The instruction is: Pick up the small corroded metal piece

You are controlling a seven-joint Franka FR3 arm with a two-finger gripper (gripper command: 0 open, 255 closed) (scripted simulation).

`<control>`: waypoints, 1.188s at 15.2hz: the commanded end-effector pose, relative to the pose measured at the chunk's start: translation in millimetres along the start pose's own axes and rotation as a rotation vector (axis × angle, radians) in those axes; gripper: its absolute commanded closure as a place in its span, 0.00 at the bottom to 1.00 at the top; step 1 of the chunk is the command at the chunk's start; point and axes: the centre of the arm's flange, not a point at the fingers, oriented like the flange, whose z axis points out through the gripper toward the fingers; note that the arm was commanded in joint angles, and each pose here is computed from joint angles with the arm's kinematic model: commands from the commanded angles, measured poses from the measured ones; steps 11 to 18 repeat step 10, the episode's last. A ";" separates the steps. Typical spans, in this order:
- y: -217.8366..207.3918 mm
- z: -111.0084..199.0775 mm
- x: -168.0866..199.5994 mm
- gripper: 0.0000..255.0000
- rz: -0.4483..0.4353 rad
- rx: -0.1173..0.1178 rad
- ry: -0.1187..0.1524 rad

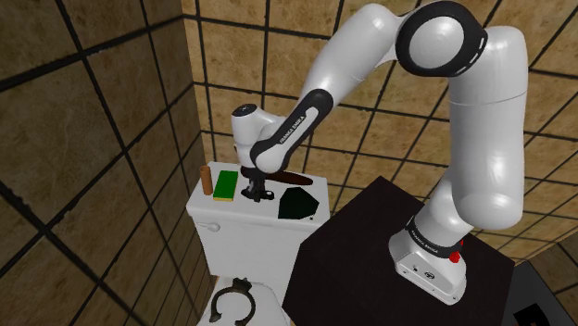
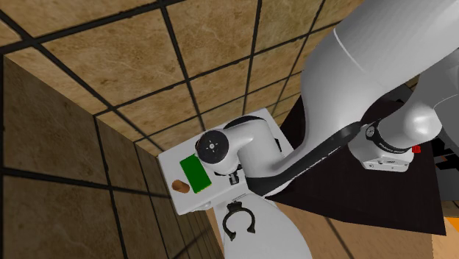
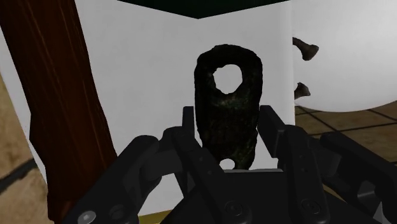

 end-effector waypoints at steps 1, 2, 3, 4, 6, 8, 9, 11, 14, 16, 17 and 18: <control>0.0 -10.9 -2.2 1.00 0.000 0.000 0.000; 0.3 -16.1 -3.0 1.00 0.000 0.000 0.000; 0.5 -21.4 -3.7 1.00 0.000 0.000 0.000; 0.8 -26.6 -4.5 1.00 0.000 0.000 0.000; 1.2 -37.0 -6.1 1.00 0.000 0.000 0.000; 1.7 -47.4 -7.6 1.00 0.000 0.000 0.000; 1.7 -48.2 -7.8 1.00 0.000 0.000 0.000; 1.7 -48.2 -7.7 1.00 0.000 0.000 0.000; 1.7 -48.2 -7.7 1.00 0.000 0.000 0.000; 1.7 -48.2 -7.7 1.00 0.000 0.000 0.000; 1.7 -48.2 -7.7 1.00 0.000 0.000 0.000; 1.7 -48.2 -7.7 1.00 0.000 0.000 0.000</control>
